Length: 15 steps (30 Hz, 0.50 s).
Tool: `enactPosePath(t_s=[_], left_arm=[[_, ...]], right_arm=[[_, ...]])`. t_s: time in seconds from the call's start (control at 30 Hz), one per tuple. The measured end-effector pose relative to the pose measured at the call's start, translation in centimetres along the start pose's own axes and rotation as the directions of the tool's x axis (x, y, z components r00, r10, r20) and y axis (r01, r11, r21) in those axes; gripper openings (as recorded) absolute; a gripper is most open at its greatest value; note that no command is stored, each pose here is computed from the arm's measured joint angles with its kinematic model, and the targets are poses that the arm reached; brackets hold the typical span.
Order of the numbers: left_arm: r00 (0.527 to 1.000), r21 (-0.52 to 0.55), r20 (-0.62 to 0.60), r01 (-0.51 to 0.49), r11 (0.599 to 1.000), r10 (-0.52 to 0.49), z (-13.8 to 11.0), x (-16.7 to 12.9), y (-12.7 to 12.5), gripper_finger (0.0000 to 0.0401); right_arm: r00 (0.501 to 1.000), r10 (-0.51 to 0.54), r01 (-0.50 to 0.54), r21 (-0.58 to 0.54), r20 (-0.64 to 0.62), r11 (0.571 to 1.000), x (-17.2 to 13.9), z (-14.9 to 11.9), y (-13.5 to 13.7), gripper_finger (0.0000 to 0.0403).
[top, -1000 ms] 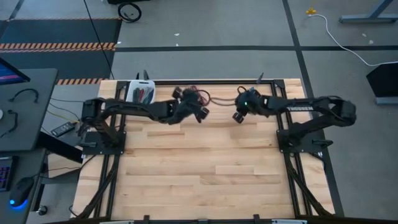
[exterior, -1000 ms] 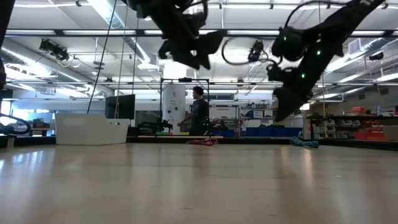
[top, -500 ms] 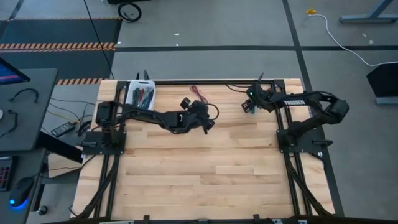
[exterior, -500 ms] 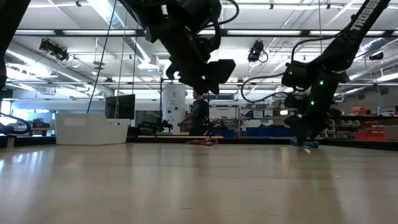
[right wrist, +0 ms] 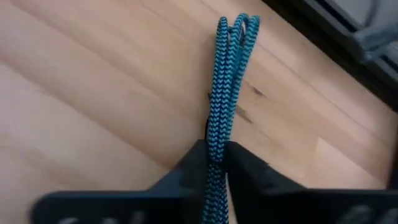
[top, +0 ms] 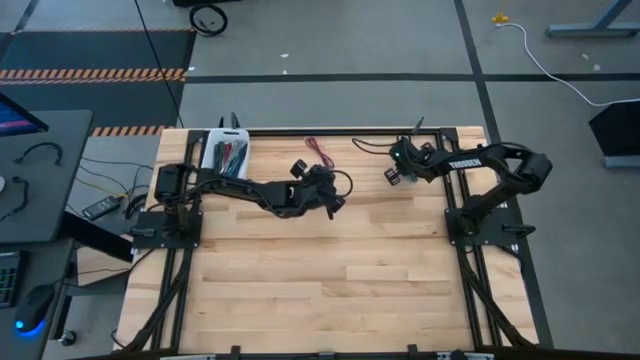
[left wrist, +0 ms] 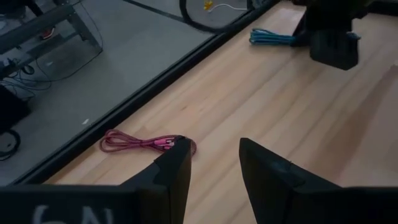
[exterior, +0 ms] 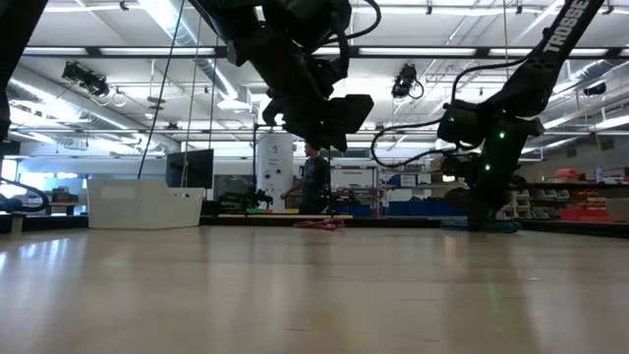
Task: Pick and place USB-C Cables
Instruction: Put the blue charger cable into the white bin
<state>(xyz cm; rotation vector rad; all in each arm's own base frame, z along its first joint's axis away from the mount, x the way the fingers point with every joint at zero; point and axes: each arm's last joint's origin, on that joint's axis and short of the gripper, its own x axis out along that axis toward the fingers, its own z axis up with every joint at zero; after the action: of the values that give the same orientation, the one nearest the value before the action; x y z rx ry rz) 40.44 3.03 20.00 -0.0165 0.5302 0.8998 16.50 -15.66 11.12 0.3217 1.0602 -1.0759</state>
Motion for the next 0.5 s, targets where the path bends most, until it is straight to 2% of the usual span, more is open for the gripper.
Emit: enactPosePath(t_s=[0.07, 0.17, 0.27, 0.33, 0.37, 0.43, 0.5], left_arm=[[1.000, 0.002, -0.002, -0.002, 1.000, 0.002, 0.0, 0.0, 0.0, 0.0142], [1.000, 0.015, -0.019, -0.008, 1.000, 0.009, -0.2, 0.0, 0.1, 0.0141], [0.997, 0.030, -0.075, -0.016, 0.999, 0.018, -0.9, 0.0, 0.3, 0.0141], [0.993, 0.037, -0.114, -0.011, 0.999, 0.015, -1.3, -0.1, 0.5, 0.0139], [0.992, 0.042, -0.129, -0.009, 0.999, 0.014, -1.4, 0.0, 0.6, 0.0137], [0.990, 0.040, -0.140, 0.005, 0.999, 0.001, -1.6, 0.1, 0.7, 0.0131], [0.993, 0.030, -0.111, 0.040, 0.999, -0.036, -2.3, 0.4, 0.6, 0.0124]], right_arm=[[0.997, 0.080, -0.079, -0.009, 0.009, 0.997, 0.0, 0.2, 0.3, 0.0021], [0.970, 0.242, -0.240, -0.045, 0.029, 0.970, -0.6, 0.5, 1.1, 0.0020], [0.908, 0.415, -0.408, -0.098, 0.064, 0.908, -1.8, 0.7, 1.8, 0.0023], [0.820, 0.564, -0.548, -0.158, 0.092, 0.822, -2.9, 0.9, 2.4, 0.0019], [0.759, 0.635, -0.607, -0.200, 0.142, 0.770, -3.7, 1.3, 2.6, 0.0019], [0.622, 0.742, -0.677, -0.305, 0.250, 0.670, -5.0, 2.0, 3.0, 0.0018], [0.498, 0.817, -0.718, -0.390, 0.291, 0.577, -5.8, 1.2, 3.2, 0.0018]])
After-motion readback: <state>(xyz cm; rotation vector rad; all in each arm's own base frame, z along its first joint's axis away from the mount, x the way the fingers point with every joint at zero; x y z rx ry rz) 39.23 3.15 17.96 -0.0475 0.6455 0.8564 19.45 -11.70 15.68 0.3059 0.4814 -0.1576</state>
